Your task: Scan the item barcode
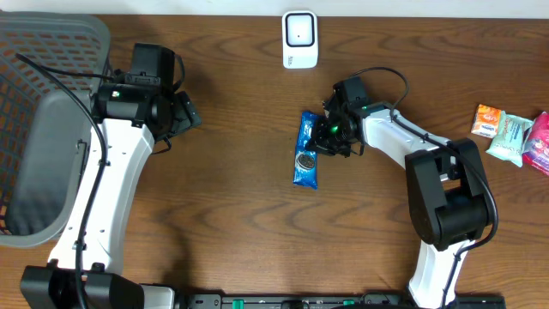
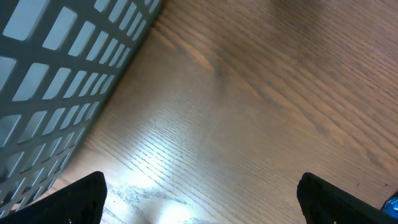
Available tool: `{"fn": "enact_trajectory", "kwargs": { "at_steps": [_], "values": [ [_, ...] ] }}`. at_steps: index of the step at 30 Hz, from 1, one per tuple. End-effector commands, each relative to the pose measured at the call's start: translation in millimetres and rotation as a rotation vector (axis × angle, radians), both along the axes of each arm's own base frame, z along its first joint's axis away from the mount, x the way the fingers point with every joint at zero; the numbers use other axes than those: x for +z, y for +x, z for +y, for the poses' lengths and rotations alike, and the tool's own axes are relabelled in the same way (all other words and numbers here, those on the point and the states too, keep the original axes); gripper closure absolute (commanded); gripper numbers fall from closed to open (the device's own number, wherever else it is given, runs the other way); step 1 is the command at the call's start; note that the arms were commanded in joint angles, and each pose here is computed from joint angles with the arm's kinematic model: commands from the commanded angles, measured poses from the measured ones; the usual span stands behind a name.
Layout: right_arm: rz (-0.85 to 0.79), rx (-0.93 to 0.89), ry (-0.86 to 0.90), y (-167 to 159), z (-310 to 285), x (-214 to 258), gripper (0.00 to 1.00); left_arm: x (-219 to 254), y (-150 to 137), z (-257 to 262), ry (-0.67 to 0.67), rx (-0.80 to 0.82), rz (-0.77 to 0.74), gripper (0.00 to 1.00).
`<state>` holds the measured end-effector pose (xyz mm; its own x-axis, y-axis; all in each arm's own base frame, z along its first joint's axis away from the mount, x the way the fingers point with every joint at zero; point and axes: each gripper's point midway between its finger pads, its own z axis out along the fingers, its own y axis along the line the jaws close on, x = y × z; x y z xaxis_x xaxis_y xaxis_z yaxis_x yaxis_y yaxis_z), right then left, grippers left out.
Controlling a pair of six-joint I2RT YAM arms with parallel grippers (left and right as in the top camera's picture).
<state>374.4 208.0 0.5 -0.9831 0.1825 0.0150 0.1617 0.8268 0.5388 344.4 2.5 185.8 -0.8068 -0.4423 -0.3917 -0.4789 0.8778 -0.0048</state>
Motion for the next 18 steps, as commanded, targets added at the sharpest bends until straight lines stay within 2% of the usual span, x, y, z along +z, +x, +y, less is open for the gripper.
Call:
{"fn": "enact_trajectory", "kwargs": {
  "at_steps": [1, 13, 18],
  "values": [
    [0.085, -0.019, -0.013, -14, -9, -22, 0.99, 1, -2, 4, 0.017, 0.012, -0.001, 0.02],
    [-0.104, -0.026, 0.073, 13, -4, 43, 0.99, 1, -2, 4, 0.017, 0.012, -0.001, 0.02],
    [-0.188, 0.004, 0.256, 29, 22, 75, 0.99, 1, -2, 4, 0.017, 0.012, -0.001, 0.02]
  ]
}}
